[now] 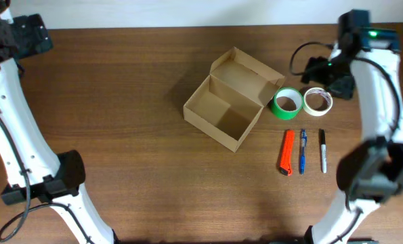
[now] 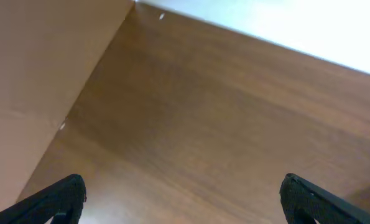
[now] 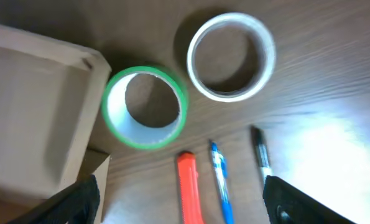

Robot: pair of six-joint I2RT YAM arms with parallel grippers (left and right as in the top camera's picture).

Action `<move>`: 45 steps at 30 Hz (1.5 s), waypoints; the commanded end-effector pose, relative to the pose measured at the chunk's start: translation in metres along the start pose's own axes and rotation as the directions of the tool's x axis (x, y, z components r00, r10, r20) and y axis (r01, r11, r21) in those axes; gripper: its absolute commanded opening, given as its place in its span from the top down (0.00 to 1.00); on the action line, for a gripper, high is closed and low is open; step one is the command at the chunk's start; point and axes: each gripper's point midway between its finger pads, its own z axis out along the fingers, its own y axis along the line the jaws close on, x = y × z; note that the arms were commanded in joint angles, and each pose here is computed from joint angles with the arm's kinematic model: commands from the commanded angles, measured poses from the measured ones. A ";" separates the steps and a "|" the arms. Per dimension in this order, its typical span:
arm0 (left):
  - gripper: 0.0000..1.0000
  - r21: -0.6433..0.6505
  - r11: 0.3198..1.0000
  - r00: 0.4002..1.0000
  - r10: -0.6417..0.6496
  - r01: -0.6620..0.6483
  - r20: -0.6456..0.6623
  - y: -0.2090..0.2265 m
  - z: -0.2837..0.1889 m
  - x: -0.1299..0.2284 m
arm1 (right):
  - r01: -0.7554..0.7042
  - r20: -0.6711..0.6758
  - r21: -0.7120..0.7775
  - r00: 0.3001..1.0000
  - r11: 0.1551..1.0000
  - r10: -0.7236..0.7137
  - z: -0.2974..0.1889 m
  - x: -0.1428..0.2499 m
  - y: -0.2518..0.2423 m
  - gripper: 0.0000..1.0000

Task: Pack container
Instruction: 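Release the box and raise the left arm away, then grasp the green tape roll with the right gripper and lift it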

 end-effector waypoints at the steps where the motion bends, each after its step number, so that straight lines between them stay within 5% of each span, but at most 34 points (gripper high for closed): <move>1: 0.00 -0.004 1.000 0.997 0.002 -0.002 -0.081 0.008 0.021 0.013 | -0.044 -0.074 -0.037 0.996 0.998 0.041 0.031 0.002 0.011 0.15; 10: 0.00 -0.014 1.000 0.989 0.006 -0.008 -0.145 0.011 0.036 0.024 | -0.053 -0.160 -0.006 0.986 0.999 0.051 0.091 0.001 0.009 0.18; 15: 0.00 -0.014 1.000 0.989 0.006 -0.008 -0.145 0.011 0.036 0.024 | -0.052 -0.143 -0.009 0.988 0.999 0.050 0.098 -0.005 0.010 0.27; 26: 0.00 -0.014 1.000 0.989 0.006 -0.008 -0.145 0.011 0.036 0.024 | -0.073 -0.156 0.037 0.985 0.997 0.078 0.124 0.005 -0.001 0.28; 29: 0.00 -0.014 1.000 0.989 0.006 -0.008 -0.145 0.011 0.036 0.024 | -0.081 -0.169 0.043 0.982 0.996 0.087 0.131 0.011 -0.003 0.40; 32: 0.00 -0.014 1.000 0.989 0.006 -0.008 -0.145 0.011 0.036 0.024 | -0.081 -0.170 0.043 0.982 0.996 0.088 0.132 0.012 -0.004 0.81; 34: 0.00 -0.014 1.000 0.989 0.006 -0.008 -0.145 0.011 0.036 0.024 | -0.085 -0.167 0.043 0.982 0.995 0.091 0.132 0.011 -0.004 0.95; 45: 0.00 -0.014 1.000 0.989 0.006 -0.008 -0.145 0.011 0.036 0.024 | -0.138 -0.033 -0.007 0.990 0.990 0.138 0.080 -0.030 -0.012 0.96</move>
